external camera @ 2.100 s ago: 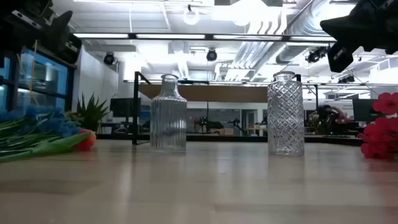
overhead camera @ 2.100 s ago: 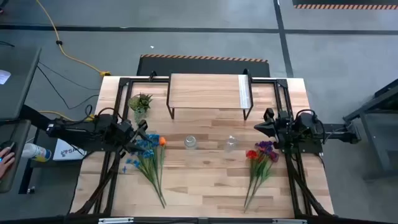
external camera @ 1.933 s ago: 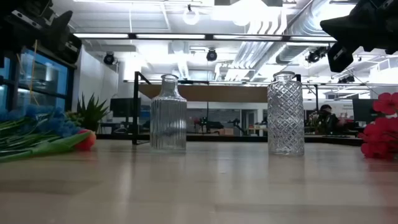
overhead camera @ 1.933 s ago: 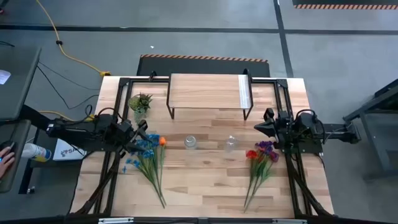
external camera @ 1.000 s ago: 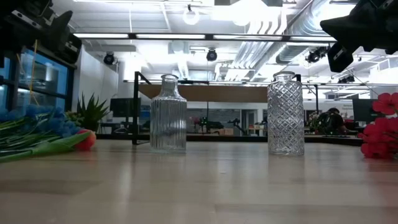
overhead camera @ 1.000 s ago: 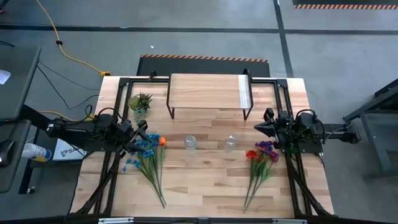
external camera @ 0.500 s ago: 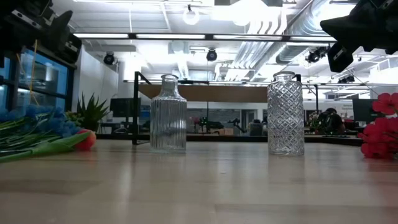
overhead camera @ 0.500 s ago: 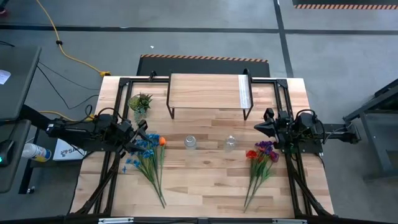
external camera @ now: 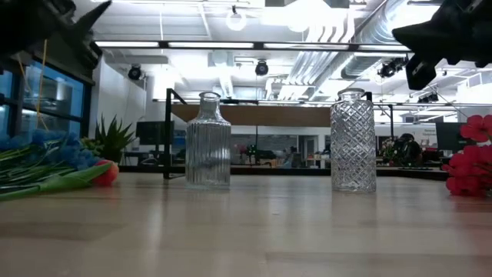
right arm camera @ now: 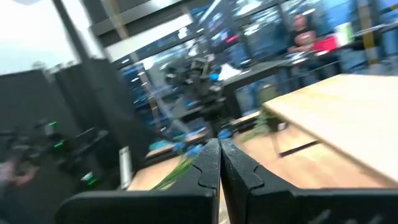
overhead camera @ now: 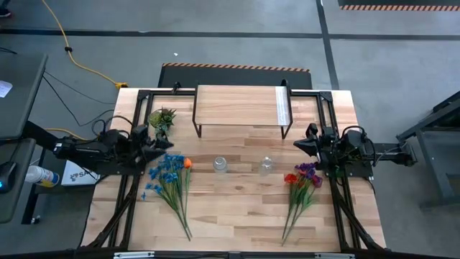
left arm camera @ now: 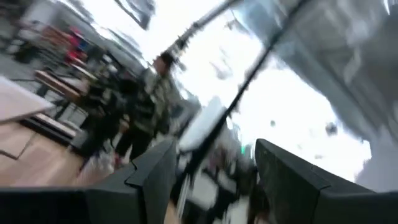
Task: Pick and place flowers into a vace then onto a shelf
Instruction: Put the orange flowers into the right transparent flower vase
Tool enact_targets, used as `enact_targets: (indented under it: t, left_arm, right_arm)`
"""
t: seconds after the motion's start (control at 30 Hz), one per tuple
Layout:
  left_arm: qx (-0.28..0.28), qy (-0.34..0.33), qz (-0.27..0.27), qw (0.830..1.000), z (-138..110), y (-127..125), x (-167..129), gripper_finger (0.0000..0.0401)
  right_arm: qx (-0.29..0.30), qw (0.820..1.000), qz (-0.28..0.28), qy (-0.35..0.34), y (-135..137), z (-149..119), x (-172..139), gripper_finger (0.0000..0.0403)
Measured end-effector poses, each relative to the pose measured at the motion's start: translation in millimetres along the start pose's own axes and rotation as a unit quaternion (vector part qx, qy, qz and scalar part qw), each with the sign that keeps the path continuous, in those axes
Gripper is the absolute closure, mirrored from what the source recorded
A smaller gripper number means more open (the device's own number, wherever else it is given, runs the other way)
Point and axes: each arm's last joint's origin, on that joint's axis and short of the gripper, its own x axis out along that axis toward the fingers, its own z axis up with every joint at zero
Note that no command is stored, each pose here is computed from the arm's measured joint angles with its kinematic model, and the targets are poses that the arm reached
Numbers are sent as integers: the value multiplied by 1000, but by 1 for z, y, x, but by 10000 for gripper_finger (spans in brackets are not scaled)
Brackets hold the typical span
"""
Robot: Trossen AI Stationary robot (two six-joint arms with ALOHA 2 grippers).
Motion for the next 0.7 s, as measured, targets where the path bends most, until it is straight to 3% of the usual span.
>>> enact_targets:
  t: [0.13,0.37,0.5,0.7]
  left_arm:
    - [-10,-75,-16,997,17,-12,0,148]
    - [33,-128,-13,991,33,-23,0,148]
    - [53,-147,4,988,39,-26,0,148]
    - [64,-179,35,981,47,-29,0,148]
  right_arm:
    - [47,996,-49,-49,-2,6,0,402]
    - [88,974,-96,-185,0,26,-5,402]
    - [103,959,-44,-259,6,42,-11,402]
    - [96,932,97,-336,19,60,-23,402]
